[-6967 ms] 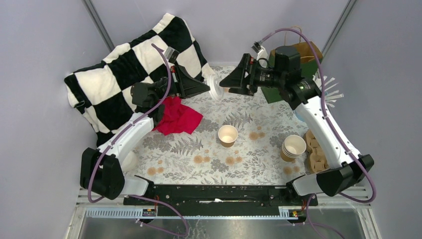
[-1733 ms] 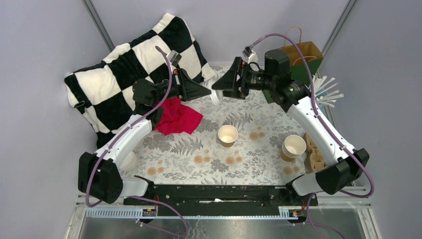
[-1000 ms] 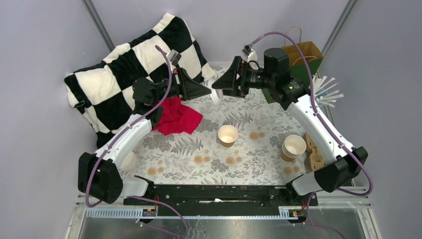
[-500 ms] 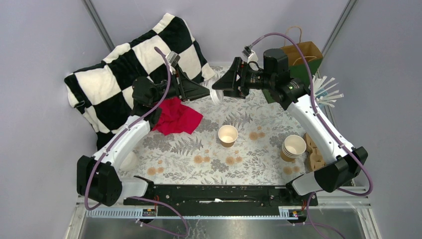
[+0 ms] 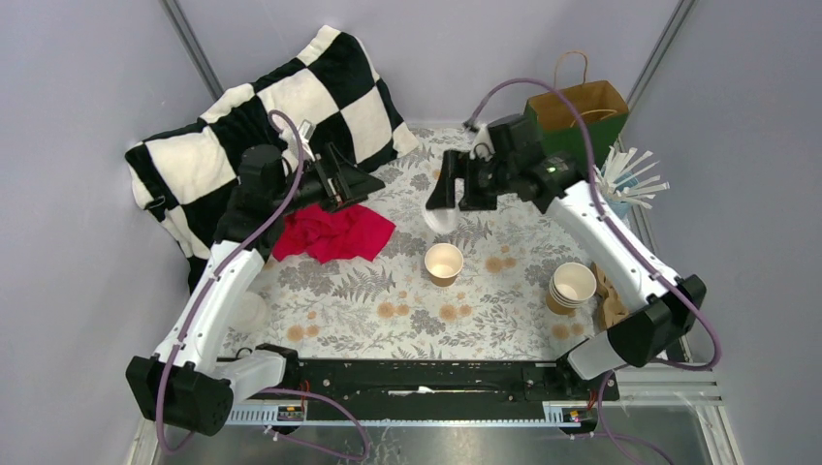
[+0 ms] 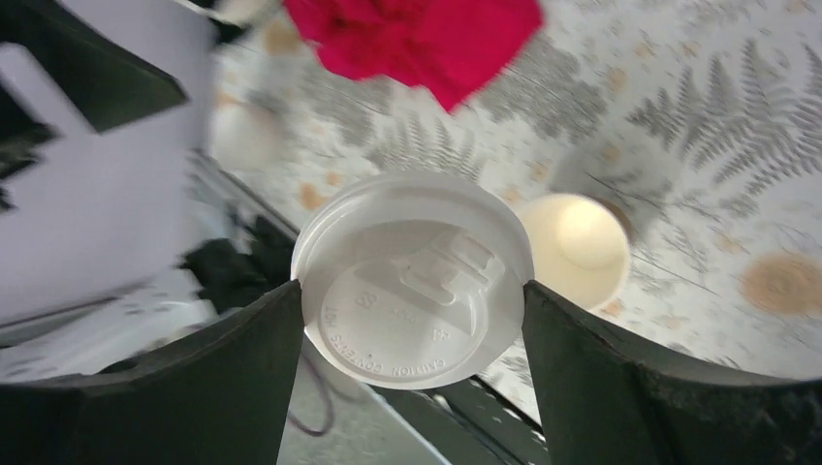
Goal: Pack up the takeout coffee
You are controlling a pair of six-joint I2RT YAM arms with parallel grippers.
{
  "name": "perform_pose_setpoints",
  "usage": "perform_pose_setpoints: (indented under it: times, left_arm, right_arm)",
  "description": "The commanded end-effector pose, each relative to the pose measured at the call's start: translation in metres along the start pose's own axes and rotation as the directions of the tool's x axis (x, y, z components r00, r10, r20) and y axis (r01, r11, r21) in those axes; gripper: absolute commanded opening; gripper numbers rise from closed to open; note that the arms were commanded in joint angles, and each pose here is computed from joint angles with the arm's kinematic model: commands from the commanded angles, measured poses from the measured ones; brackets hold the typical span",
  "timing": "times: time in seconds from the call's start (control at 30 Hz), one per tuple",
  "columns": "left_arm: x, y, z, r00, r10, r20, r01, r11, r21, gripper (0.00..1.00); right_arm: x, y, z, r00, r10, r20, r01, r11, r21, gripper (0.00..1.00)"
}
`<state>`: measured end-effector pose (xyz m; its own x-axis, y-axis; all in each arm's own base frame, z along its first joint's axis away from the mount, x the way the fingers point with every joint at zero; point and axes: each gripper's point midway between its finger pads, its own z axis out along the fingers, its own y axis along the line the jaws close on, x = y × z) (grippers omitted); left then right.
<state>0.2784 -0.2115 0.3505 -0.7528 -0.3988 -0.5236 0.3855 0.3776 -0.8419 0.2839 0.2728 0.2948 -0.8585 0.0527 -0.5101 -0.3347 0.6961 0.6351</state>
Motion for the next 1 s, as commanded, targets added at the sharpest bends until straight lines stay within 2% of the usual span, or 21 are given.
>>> perform_pose_setpoints:
  times: [0.0, 0.1, 0.3, 0.6, 0.97]
  left_arm:
    - [0.034, 0.077, -0.018, 0.993, -0.119, -0.010, 0.108, 0.930, -0.351, 0.91]
    - [0.057, 0.091, -0.023, 0.981, -0.191, -0.019, 0.169, 0.908, -0.382, 0.91]
    - [0.062, 0.085, -0.021, 0.989, -0.140, -0.051, 0.106, 0.903, -0.415, 0.92]
    - [0.061, 0.090, -0.021, 0.991, -0.132, -0.029, 0.107, 0.896, -0.432, 0.92]
    - [0.057, 0.086, -0.021, 0.994, -0.111, -0.025, 0.090, 0.902, -0.423, 0.93]
  right_arm:
    - [0.049, -0.049, 0.028, 0.968, -0.175, -0.178, 0.219, 0.935, 0.277, 0.83]
    - [0.063, -0.061, 0.042, 0.951, -0.193, -0.243, 0.271, 0.899, 0.344, 0.83]
    - [0.085, -0.083, 0.049, 0.914, -0.225, -0.337, 0.369, 0.805, 0.464, 0.83]
    - [0.109, -0.101, 0.062, 0.887, -0.242, -0.394, 0.425, 0.763, 0.487, 0.84]
    - [0.103, -0.098, 0.078, 0.876, -0.263, -0.404, 0.448, 0.752, 0.483, 0.85]
